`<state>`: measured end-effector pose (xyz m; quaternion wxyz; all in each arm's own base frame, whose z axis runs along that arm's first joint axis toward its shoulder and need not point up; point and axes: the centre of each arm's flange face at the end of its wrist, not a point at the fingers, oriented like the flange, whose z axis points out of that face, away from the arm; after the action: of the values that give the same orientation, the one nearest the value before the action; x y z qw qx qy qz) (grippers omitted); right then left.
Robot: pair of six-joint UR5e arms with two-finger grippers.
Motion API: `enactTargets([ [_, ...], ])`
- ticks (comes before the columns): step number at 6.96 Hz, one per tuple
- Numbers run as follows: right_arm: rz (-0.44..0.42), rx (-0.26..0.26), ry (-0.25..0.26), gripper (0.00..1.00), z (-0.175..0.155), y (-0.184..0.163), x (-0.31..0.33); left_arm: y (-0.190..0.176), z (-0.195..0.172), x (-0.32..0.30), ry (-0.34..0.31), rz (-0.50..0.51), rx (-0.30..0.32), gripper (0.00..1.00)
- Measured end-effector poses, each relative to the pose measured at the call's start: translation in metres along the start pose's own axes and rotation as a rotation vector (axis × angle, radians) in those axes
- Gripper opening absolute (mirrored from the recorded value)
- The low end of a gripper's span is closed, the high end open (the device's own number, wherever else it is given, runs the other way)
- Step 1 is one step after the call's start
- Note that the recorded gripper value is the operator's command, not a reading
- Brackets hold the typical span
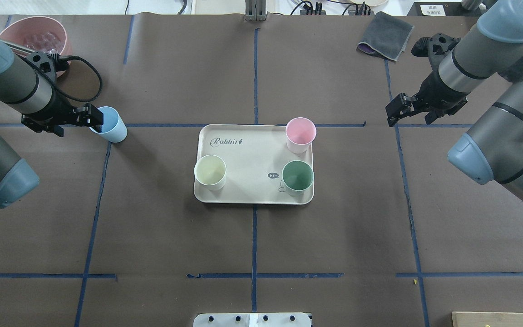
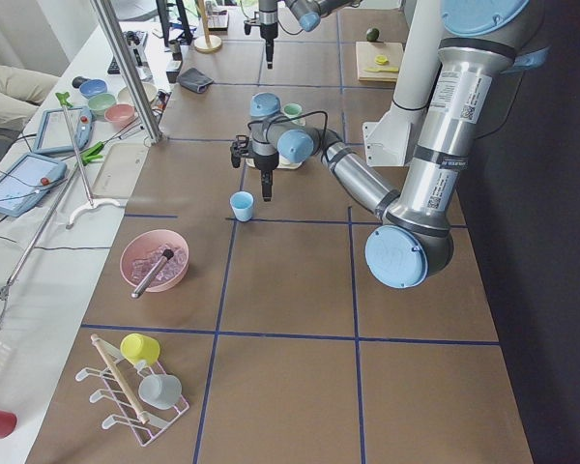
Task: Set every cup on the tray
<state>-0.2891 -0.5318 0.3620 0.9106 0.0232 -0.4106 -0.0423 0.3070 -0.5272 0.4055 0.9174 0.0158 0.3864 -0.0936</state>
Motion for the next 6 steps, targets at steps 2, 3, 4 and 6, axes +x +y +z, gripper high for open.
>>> enactTargets([
  [2, -0.004, 0.002, 0.006, 1.0, 0.001, 0.0, 0.004, -0.019, 0.013, 0.005, 0.004, -0.078, 0.007, 0.72],
  [3, -0.004, 0.003, 0.007, 1.0, 0.001, 0.0, 0.004, -0.026, 0.017, 0.004, -0.002, -0.101, 0.007, 0.72],
  [4, -0.004, 0.003, 0.008, 1.0, 0.001, 0.001, 0.005, -0.032, 0.023, 0.002, -0.011, -0.114, 0.004, 0.71],
  [6, -0.003, 0.002, 0.01, 1.0, 0.002, 0.001, 0.006, -0.038, 0.034, 0.001, -0.017, -0.12, -0.002, 0.42],
])
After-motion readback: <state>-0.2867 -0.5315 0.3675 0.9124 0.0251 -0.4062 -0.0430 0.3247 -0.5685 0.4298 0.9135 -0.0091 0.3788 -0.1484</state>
